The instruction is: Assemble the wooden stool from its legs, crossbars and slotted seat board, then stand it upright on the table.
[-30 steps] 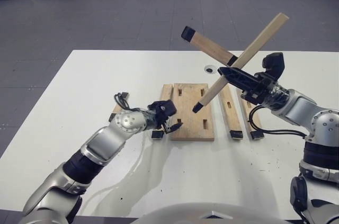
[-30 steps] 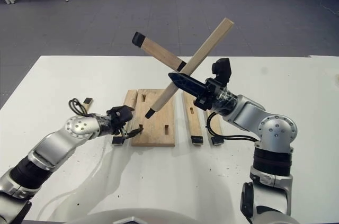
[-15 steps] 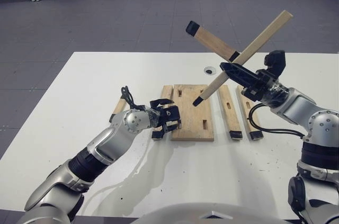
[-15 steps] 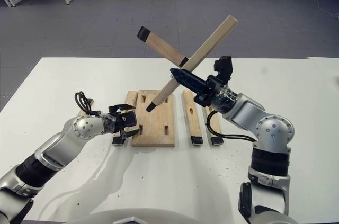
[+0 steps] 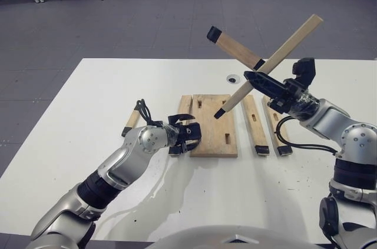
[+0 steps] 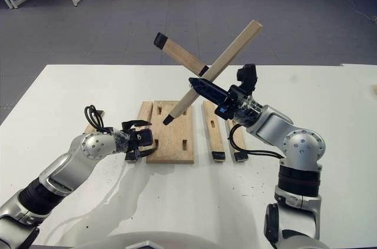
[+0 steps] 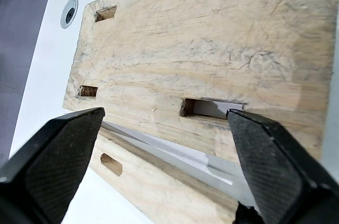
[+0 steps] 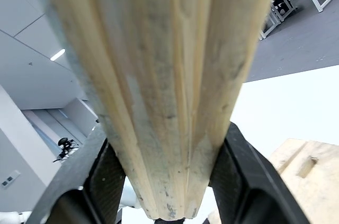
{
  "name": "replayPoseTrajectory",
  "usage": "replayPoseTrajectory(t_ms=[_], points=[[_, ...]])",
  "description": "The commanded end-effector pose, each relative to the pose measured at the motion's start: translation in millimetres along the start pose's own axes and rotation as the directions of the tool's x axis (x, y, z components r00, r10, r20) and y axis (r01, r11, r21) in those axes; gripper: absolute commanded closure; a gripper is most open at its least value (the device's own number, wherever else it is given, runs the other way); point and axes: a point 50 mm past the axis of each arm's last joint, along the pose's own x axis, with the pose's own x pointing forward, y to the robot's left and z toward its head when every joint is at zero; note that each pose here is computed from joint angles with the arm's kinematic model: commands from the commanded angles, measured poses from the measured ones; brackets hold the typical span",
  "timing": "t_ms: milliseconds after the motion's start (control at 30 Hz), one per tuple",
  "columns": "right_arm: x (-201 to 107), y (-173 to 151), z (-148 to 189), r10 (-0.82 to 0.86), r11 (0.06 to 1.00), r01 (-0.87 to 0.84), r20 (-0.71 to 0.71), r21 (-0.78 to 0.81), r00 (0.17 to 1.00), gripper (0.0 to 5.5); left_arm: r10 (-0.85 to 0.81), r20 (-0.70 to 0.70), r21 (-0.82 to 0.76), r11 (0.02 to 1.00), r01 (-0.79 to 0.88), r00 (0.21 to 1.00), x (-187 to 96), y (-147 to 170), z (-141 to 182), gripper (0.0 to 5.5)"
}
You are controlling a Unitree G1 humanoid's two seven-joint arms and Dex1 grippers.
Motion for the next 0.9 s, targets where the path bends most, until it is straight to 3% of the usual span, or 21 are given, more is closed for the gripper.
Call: replayPoseTrajectory(t_ms=[33, 200, 400, 533, 733, 900], points=[[1, -9, 2, -0.066, 0.996, 0.064, -0.028, -0.057, 0.997, 3.46, -0.204, -0.08, -0.008, 0.979, 0.204, 0.976, -9, -39, -26, 1.21], [-6, -27, -8, -0.149, 0.986, 0.139, -0.112, -0.098, 0.982, 3.46, -0.421, -0.156, 0.127, 0.889, 0.441, 0.893, -41, -75, -77, 1.21], [-6, -30, -22, -0.119, 0.988, 0.094, -0.223, -0.121, 0.968, 3.46, -0.332, -0.204, 0.234, 0.897, 0.375, 0.921, -52, -41, -134, 1.21], [-3, -36, -20, -0.126, 0.986, 0.094, -0.242, -0.139, 0.962, 3.46, -0.347, -0.112, 0.381, 0.85, 0.363, 0.931, -54, -35, -137, 1.21], [2, -39, -18, -0.126, 0.983, 0.088, -0.242, -0.163, 0.962, 3.47, -0.552, 0.017, 0.512, 0.721, 0.467, 0.834, -73, -97, -135, 1.21], [17, -42, -19, -0.102, 0.982, 0.055, -0.262, -0.18, 0.96, 3.47, -0.56, 0.015, 0.539, 0.702, 0.465, 0.828, -80, -100, -145, 1.21]])
